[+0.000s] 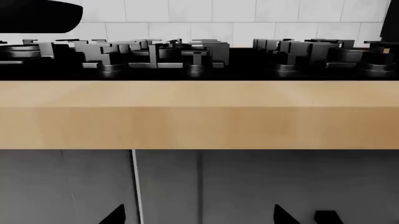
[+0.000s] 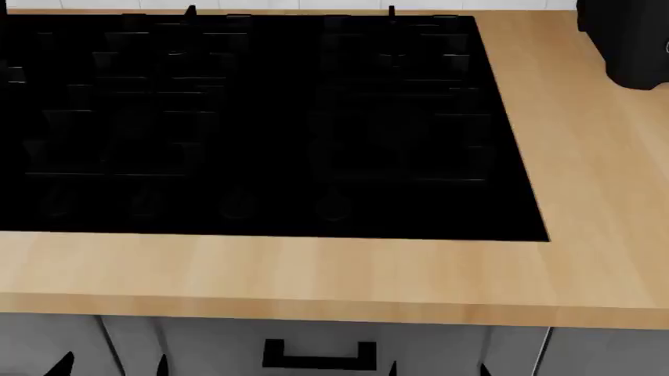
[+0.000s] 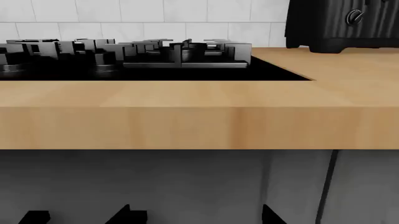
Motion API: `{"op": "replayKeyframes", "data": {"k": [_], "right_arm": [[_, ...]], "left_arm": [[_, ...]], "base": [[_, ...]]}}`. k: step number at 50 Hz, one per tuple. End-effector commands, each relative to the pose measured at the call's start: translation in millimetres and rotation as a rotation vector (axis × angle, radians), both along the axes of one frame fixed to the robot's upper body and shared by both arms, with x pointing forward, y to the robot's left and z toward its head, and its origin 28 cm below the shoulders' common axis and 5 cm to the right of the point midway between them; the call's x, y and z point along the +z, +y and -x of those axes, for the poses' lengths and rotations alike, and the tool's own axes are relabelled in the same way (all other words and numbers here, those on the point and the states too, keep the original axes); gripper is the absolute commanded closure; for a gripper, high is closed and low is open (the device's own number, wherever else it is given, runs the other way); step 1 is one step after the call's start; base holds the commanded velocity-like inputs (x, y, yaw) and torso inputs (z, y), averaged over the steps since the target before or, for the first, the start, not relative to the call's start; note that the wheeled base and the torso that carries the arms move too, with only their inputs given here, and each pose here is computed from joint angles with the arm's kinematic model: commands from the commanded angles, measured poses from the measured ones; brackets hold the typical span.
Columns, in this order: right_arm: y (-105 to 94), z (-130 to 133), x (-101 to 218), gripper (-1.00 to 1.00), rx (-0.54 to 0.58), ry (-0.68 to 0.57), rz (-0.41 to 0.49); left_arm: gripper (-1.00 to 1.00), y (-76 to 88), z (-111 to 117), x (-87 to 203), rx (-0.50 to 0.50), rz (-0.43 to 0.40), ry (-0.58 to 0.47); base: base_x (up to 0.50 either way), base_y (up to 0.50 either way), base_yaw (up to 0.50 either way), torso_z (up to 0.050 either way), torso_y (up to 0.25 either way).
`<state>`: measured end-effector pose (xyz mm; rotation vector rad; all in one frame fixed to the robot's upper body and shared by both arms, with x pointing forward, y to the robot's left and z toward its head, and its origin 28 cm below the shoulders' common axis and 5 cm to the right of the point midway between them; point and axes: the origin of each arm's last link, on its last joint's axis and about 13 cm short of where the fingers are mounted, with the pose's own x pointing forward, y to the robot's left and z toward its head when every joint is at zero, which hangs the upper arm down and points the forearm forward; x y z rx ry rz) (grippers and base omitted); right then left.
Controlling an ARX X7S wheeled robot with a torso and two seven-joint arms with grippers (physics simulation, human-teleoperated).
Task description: Pick the garlic from the plate and place it in the pan.
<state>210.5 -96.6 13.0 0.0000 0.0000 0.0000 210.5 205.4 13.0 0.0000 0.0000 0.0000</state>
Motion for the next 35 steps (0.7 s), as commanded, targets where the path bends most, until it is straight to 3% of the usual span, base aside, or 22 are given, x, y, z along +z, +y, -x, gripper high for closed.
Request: {"op": "replayKeyframes", "data": {"k": [1,2,4,6,8,11,13,14,15,35], "right_arm": [[0.4,0,1,-1.0,0.0,0.0,0.0],[-0.8,1,-3,-1.0,-0.008,-0.003,0.04],[-2.0,2,-7,-1.0,-0.017,0.1,-0.012],[-0.9,6,-2,-1.0,0.041,0.076,-0.008],[-0.9,8,-2,-1.0,0.048,0.044,0.036],[-1.2,5,1,-1.0,0.019,0.041,0.02],[0.9,6,1,-1.0,0.042,0.019,0.075],[1.4,9,2,-1.0,0.08,0.007,0.033],[1.4,10,2,-1.0,0.084,0.014,-0.019],[1.7,20,-4,-1.0,0.076,0.009,0.0]], "left_arm": [[-1.0,0.2,1,1,0.0,0.0,0.0],[-1.0,0.0,0,-1,0.005,-0.002,0.001],[-1.0,-1.4,1,-3,0.018,-0.015,0.008],[-1.0,-2.9,3,-2,0.016,-0.017,0.008],[-1.0,-3.4,4,-1,0.018,-0.025,0.017],[-1.0,-4.0,4,0,0.013,-0.029,0.016],[-1.0,-3.5,4,0,0.011,-0.031,0.013],[-1.0,-3.6,4,0,0.005,-0.025,0.003],[-1.0,-3.7,4,1,0.005,-0.024,0.0],[-1.0,-4.4,12,-1,-0.027,0.005,0.035]], "base": [[0.0,0.0,0.0,0.0,0.0],[0.0,0.0,0.0,0.0,0.0],[0.0,0.0,0.0,0.0,0.0],[0.0,0.0,0.0,0.0,0.0],[0.0,0.0,0.0,0.0,0.0],[0.0,0.0,0.0,0.0,0.0],[0.0,0.0,0.0,0.0,0.0],[0.0,0.0,0.0,0.0,0.0],[0.0,0.0,0.0,0.031,0.0],[0.0,0.0,0.0,0.05,0.0]]}}
